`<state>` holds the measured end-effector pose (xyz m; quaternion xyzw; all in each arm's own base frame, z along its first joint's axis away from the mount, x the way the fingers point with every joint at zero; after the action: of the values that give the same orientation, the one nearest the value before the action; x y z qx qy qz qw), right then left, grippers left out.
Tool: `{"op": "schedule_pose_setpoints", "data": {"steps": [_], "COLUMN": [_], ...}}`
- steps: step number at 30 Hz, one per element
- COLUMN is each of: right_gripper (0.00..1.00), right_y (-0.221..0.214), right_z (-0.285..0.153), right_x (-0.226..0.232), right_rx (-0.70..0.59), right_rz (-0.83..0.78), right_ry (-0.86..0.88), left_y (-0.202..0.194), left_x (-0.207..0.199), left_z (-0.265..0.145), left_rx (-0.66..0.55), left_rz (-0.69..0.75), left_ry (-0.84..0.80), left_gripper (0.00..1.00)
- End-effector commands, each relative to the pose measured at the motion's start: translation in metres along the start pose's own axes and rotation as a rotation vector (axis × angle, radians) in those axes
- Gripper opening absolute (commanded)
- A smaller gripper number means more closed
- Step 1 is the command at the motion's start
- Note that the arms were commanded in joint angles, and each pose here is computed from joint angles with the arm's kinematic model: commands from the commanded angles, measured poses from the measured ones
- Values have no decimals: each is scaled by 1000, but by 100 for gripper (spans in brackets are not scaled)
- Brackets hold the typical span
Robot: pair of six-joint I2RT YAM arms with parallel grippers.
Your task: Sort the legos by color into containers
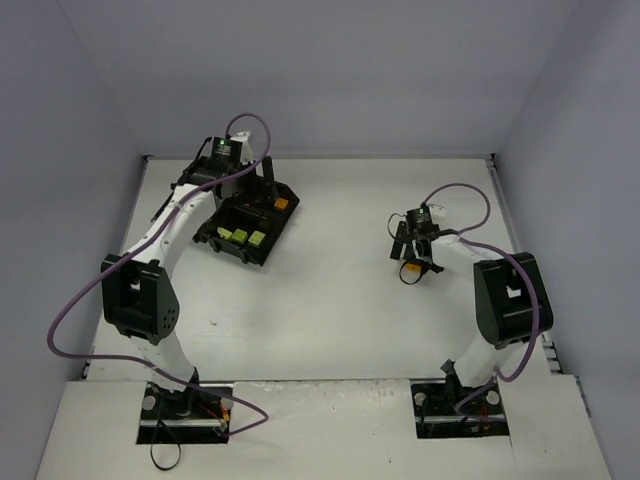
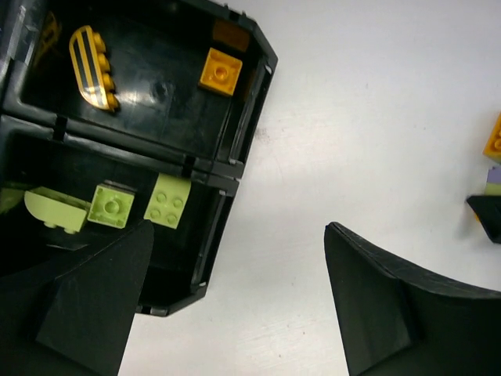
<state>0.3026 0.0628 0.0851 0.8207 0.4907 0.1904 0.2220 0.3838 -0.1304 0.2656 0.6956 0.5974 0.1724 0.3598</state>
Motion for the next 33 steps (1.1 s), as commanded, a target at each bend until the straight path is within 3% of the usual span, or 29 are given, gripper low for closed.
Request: {"op": "schedule_pose_setpoints", "data": {"steps": [1, 7, 10, 11, 13, 14, 15, 19, 23, 33], "right_gripper": [83, 55, 37, 25, 9, 5, 0, 0, 0, 0], "right_y": [17, 19, 20, 22, 26, 23, 24, 19, 24, 30], "right_z": [0, -6, -15, -21, -36, -43, -68, -114, -161, -216], "right_x": [7, 8, 13, 14, 23, 28, 46, 69, 80, 93], "right_rx": [-72, -109, -123, -137, -163, -175, -249, -391, -486, -440], "right_rz": [-8, -67, -97, -121, -159, -212, -312, -503, -596, -804], "right_ry": [52, 116, 183, 210, 314, 356, 499, 707, 949, 1273], "left_y": [7, -1, -2, 0, 0, 3, 5, 10, 11, -6], "left_x": [-13, -30, -42, -46, -56, -61, -77, -96, -115, -122], "left_z": [-28, -27, -28, -29, -32, -35, -43, -54, -65, -91], "left_rx": [-64, -45, -42, -45, -47, -54, -57, -74, -99, -230], "left_rz": [11, 72, 92, 97, 112, 121, 143, 133, 156, 460], "left_ry": [-73, -130, -165, -189, -224, -250, -313, -445, -608, -825], "left_gripper": [83, 83, 83, 83, 83, 83, 83, 83, 83, 83]}}
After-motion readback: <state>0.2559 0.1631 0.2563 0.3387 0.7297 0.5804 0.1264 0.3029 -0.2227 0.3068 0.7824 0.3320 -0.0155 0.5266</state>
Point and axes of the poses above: each gripper's point midway between its finger pads, its own z axis out along the fingers, its own x axis along the line the jaws close on, y = z × x, the point moved 9 cm from there along -z, back along the fingers, and after that the axes turned 10 degrees about z, right-handed, at the moved point
